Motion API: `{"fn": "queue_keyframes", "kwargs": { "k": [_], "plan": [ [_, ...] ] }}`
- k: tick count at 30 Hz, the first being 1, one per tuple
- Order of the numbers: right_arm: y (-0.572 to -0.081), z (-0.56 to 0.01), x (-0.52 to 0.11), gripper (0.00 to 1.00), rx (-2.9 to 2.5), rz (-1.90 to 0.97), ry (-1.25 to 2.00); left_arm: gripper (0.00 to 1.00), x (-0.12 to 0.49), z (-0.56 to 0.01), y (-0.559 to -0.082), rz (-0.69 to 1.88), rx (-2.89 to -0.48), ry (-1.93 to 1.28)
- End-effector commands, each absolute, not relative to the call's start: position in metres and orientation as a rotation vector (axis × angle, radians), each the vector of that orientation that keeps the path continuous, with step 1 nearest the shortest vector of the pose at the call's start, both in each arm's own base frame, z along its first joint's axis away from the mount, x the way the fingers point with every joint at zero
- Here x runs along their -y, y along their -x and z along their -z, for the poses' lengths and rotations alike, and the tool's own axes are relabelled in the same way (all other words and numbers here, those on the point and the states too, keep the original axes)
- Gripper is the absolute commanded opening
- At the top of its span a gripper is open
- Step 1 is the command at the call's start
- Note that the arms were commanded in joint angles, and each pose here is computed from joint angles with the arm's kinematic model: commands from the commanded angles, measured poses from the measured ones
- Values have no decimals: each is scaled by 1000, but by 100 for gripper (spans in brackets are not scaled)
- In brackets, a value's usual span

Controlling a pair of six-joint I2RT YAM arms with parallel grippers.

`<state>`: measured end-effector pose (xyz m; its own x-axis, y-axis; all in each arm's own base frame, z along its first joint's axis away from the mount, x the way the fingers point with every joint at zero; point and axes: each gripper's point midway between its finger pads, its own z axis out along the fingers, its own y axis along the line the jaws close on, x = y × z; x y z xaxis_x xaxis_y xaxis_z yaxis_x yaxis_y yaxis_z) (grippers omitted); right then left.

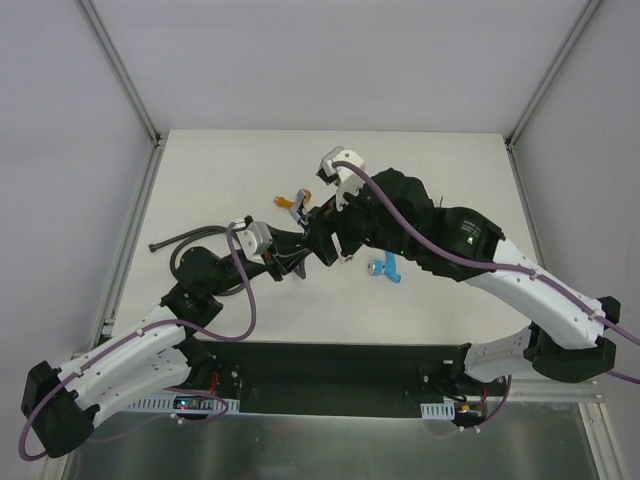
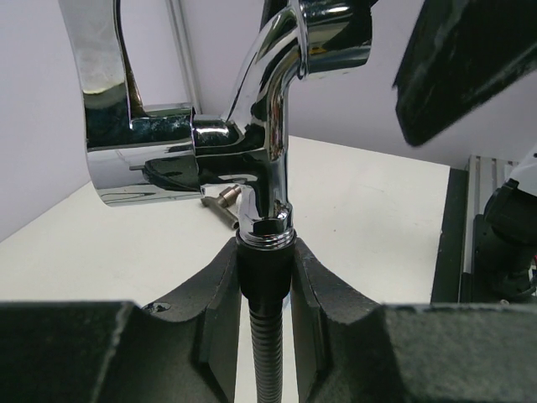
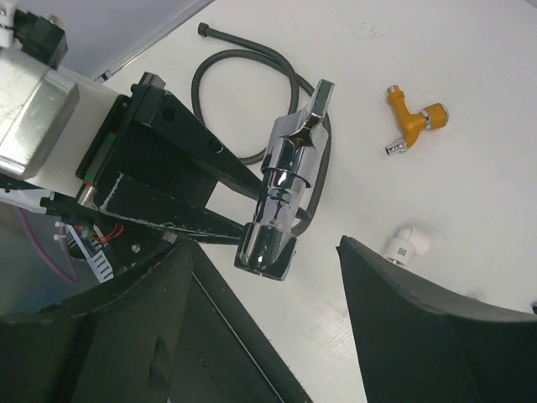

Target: Install the water faucets

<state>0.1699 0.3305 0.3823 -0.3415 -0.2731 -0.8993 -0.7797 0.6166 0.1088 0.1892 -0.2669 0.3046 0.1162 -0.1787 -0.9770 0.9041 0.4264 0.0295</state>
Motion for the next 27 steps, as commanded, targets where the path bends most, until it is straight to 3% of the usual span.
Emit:
{"fn": "queue_keyframes", "kwargs": {
  "k": [1,10,15,27],
  "plan": [
    [-161,-397,-322,75,-1785,-706,931,0,269,-356,-166,987,-997,-820],
    [-123,-418,-288,84,-1467,-847,1159,0,278,-364,-140,1103,-938,-935],
    [-94,-428,-277,82,-1242,-921,1308,0,281,-367,-127,1166,-915,-989],
    [-92,-427,-291,75,-1027,-950,1502,0,286,-364,-116,1214,-899,-1070]
  ]
}}
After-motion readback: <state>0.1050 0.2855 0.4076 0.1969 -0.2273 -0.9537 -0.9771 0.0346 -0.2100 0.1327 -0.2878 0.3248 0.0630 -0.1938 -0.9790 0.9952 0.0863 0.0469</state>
